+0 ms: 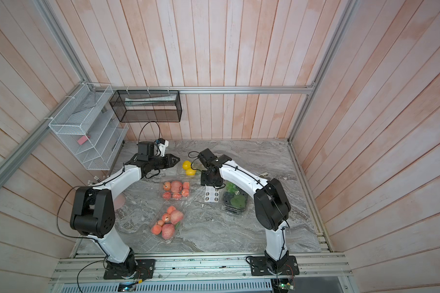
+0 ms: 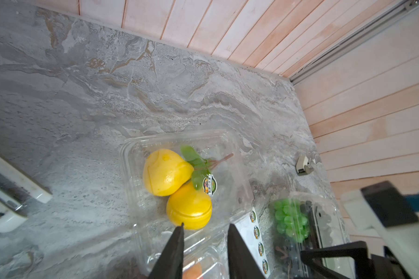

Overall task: Label fruit boxes
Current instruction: Pick up the label sticker from the center of the board.

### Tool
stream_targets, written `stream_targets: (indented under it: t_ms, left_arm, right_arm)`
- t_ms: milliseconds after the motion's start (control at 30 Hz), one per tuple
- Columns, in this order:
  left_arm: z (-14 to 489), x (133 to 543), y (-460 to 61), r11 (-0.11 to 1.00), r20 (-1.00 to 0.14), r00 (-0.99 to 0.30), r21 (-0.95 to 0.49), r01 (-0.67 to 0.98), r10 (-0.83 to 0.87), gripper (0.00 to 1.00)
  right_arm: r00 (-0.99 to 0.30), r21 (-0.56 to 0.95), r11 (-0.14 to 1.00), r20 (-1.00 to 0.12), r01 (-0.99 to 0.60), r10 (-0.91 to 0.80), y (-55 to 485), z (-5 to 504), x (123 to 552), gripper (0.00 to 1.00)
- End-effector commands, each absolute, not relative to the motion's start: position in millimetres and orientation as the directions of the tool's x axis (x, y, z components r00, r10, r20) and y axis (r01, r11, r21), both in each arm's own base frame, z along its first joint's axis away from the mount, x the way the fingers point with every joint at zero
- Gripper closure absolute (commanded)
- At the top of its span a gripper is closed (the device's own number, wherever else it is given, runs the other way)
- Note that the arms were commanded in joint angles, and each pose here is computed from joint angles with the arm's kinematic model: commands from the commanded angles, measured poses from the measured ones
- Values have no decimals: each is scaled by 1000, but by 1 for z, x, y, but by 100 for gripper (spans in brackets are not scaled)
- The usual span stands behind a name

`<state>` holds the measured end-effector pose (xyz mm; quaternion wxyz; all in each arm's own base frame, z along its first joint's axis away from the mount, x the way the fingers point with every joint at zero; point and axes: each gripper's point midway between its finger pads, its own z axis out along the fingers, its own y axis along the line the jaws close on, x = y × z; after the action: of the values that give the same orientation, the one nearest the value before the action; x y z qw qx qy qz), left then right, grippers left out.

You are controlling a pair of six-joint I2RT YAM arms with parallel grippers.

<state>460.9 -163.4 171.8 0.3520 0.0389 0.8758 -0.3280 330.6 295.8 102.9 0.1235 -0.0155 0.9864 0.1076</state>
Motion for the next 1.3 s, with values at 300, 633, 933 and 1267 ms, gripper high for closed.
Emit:
stream_targets:
  t_ms: [300,633,933,1267]
  left_arm:
    - [172,443,-160,783,-644,-749,-543,303,-157,66]
    - [168,440,-160,783,-639,-754,-545,300,-155,66]
    - [166,443,-161,779,-637,-753,-551,299,-161,66]
    - [161,442,-160,784,-631,-759,-548,291,-160,66]
  right_arm:
    - [-973,76,997,-231,-19,-1,305,53,336,22]
    - [-973,-21,1000,-233,-1,-5,290,33,339,22]
    - [-986,-25,1000,-164,-9,-13,283,3,326,22]
    - [-995,-38,999,-98,2,-2,269,-25,310,39]
